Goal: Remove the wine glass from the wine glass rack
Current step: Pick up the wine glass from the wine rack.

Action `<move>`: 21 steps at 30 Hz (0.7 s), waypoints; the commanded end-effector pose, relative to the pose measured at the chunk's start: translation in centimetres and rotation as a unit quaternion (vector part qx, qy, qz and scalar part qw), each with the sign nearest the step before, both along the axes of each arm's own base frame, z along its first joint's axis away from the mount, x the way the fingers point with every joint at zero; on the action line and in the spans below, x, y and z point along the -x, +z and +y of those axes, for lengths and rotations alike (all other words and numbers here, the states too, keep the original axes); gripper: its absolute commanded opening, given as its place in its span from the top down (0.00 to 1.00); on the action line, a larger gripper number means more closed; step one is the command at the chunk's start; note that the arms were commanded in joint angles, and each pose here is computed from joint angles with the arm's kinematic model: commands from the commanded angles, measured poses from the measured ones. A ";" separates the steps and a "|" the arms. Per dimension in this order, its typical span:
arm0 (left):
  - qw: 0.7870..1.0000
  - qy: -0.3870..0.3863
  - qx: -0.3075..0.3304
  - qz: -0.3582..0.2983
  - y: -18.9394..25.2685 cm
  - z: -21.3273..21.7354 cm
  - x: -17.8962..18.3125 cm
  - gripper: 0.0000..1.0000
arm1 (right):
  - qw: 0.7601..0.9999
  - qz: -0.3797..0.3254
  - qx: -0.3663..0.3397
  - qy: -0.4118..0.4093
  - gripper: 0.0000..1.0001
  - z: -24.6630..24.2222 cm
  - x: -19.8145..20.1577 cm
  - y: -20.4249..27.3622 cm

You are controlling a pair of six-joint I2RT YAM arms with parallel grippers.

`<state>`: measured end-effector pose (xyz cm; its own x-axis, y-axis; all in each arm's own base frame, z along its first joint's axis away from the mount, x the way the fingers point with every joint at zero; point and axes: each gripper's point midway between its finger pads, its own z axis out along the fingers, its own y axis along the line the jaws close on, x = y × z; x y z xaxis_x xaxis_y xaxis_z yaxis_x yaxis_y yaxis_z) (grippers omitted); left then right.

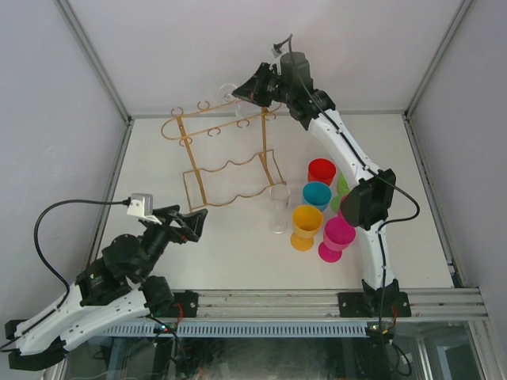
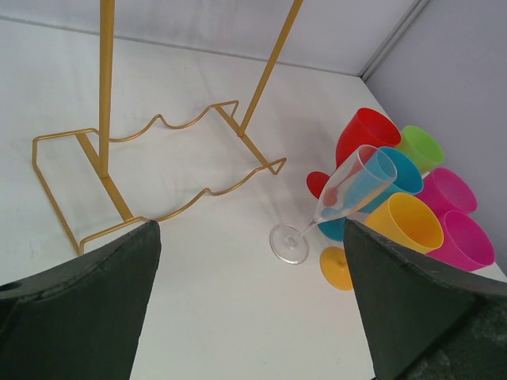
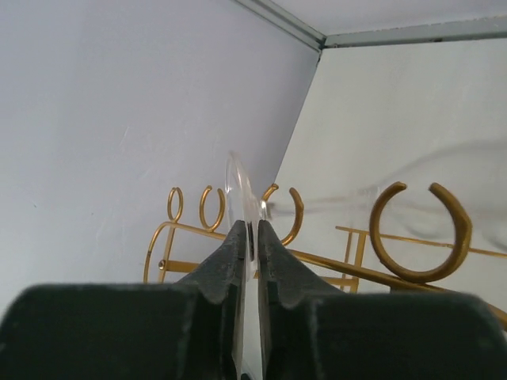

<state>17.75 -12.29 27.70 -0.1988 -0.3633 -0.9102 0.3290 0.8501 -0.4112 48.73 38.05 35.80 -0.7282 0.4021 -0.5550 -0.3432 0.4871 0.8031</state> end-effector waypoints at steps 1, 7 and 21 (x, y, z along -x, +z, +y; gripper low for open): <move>1.000 0.005 0.028 -0.009 1.6 0.4 0.1 0.00 | 0.999 -0.015 -0.026 -0.014 0.98 0.1 -0.4 1.6; 1.000 0.004 0.022 -0.006 1.4 0.2 0.0 0.00 | 0.996 -0.013 -0.079 -0.035 1.00 0.0 -0.8 3.9; 1.000 0.010 0.025 -0.007 1.4 0.5 0.0 0.00 | 0.987 -0.029 -0.138 -0.077 1.00 -1.6 -2.4 7.2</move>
